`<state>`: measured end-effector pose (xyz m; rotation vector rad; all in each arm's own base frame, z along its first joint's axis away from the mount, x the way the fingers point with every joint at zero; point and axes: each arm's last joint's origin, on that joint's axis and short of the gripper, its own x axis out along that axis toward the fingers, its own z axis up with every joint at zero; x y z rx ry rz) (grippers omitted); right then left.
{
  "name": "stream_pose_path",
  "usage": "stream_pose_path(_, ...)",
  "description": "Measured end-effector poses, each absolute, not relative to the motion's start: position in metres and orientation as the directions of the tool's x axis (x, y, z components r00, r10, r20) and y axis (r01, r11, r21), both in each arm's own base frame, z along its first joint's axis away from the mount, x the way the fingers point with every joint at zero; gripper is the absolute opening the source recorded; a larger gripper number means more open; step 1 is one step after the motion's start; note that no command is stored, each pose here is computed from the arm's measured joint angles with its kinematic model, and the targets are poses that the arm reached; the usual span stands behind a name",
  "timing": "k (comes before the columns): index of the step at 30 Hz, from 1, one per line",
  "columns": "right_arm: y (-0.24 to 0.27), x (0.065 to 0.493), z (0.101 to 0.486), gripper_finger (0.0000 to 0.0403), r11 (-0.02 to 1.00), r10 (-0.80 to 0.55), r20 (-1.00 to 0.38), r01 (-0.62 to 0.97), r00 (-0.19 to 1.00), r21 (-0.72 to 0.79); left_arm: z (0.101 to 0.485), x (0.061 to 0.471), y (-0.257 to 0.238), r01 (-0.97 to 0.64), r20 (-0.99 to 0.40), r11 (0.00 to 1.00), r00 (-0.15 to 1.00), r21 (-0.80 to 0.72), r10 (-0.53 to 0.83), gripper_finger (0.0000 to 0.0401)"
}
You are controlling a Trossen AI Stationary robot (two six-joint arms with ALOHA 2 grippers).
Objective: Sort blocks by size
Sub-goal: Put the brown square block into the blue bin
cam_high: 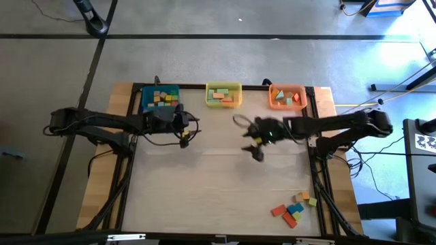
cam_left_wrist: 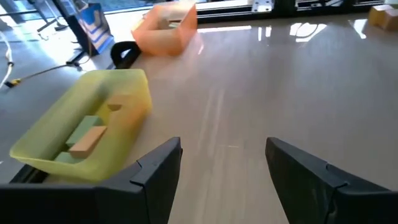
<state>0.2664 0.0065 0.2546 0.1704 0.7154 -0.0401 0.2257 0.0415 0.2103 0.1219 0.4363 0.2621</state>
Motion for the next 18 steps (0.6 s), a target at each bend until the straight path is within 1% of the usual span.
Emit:
stream_pose_path(5, 0.054, 0.24, 0.243, 0.0287, 0.983, 0.064, -0.81, 0.103, 0.583, 0.152, 0.208, 0.226, 0.035, -0.197, -0.405, 0.966, 0.879, 0.17, 0.25, 0.0221)
stream_pose_path(9, 0.083, 0.222, 0.23, 0.0287, 0.98, 0.077, -0.895, 0.132, 0.438, 0.149, 0.21, 0.227, 0.032, -0.197, -0.388, 0.969, 0.89, 0.146, 0.239, 0.0221)
stream_pose_path(11, 0.094, 0.217, 0.227, 0.0287, 0.976, 0.088, -0.909, 0.148, 0.408, 0.161, 0.21, 0.227, 0.03, -0.198, -0.389, 0.972, 0.891, 0.13, 0.234, 0.0221)
stream_pose_path(14, 0.11, 0.209, 0.227, 0.0287, 0.97, 0.12, -0.909, 0.147, 0.399, 0.193, 0.21, 0.228, 0.028, -0.198, -0.389, 0.974, 0.893, 0.108, 0.224, 0.0221)
stream_pose_path(18, 0.13, 0.196, 0.227, 0.0287, 0.952, 0.193, -0.916, 0.16, 0.351, 0.262, 0.21, 0.228, 0.027, -0.205, -0.387, 0.975, 0.895, 0.084, 0.222, 0.0221)
